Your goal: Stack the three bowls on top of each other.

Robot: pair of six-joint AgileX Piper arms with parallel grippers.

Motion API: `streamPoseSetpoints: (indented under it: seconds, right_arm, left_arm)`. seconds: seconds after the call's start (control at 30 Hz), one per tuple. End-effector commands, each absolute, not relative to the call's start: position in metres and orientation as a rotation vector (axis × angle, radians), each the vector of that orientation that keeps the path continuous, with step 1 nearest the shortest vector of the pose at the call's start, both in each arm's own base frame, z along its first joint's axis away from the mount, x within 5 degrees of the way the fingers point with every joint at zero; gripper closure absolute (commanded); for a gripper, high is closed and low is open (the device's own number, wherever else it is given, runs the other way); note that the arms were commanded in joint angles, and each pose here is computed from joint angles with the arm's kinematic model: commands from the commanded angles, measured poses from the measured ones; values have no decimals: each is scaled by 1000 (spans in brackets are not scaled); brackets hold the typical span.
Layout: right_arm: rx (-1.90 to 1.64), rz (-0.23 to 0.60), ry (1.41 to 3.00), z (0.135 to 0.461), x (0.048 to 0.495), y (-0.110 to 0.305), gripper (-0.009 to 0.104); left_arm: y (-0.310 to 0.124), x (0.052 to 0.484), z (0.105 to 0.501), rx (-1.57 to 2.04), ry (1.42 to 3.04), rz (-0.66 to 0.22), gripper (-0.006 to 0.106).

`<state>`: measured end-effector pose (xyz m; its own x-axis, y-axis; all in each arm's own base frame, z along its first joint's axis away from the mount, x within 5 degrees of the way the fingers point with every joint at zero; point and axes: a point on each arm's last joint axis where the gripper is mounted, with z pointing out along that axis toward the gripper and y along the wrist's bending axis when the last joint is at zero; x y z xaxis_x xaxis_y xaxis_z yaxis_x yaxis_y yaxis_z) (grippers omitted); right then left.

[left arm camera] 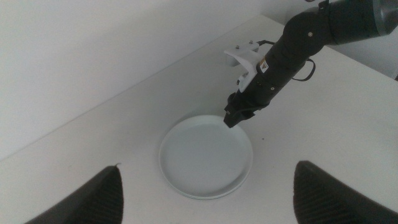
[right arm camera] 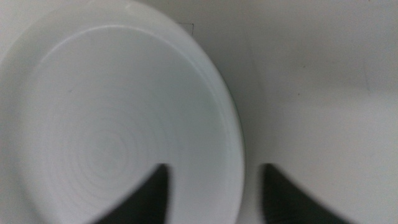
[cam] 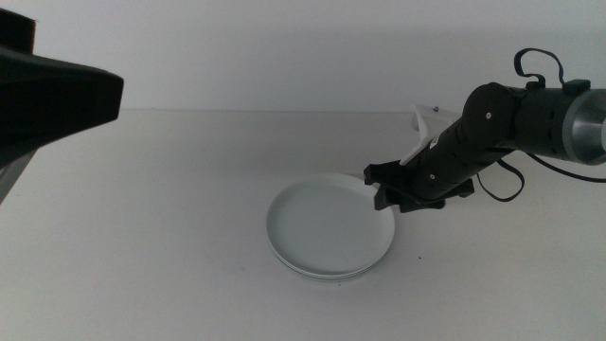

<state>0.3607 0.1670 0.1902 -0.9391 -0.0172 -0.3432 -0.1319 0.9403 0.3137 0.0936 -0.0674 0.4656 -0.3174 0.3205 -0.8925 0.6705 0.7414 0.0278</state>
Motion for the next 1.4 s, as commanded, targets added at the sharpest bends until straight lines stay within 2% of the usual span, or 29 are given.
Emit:
streamPoseSetpoints:
  seconds: [0.0, 0.13, 0.23, 0.27, 0.47, 0.6, 0.67, 0.97, 1.23, 1.37]
  right_arm:
    - [-150, 453, 2757, 194, 359, 165, 51]
    - [-225, 405, 2735, 225, 361, 150, 19]
    - [-278, 357, 2642, 269, 360, 131, 4]
    - [-272, 346, 2604, 286, 357, 124, 3]
    - [-194, 226, 2358, 375, 317, 73, 2]
    - [-188, 144, 2258, 410, 278, 53, 2]
    - [-181, 126, 2222, 417, 257, 48, 2]
    - [-99, 167, 1980, 427, 192, 35, 2]
    - [-91, 183, 1885, 441, 177, 32, 2]
    - [-91, 183, 1885, 441, 177, 32, 2]
  left_arm:
    - [-67, 93, 467, 749, 1906, -433, 7]
    - [-67, 93, 467, 749, 1906, -433, 7]
    - [-67, 93, 467, 749, 1906, -433, 7]
    - [-67, 93, 467, 749, 1906, -433, 7]
    - [-67, 93, 467, 749, 1906, -433, 7]
    - [-67, 93, 467, 749, 1906, -433, 7]
    - [-67, 93, 467, 751, 1905, -432, 7]
    - [-67, 93, 467, 751, 1905, -432, 7]
    - [-67, 93, 468, 749, 1902, -432, 7]
    - [-67, 98, 477, 683, 1798, -426, 7]
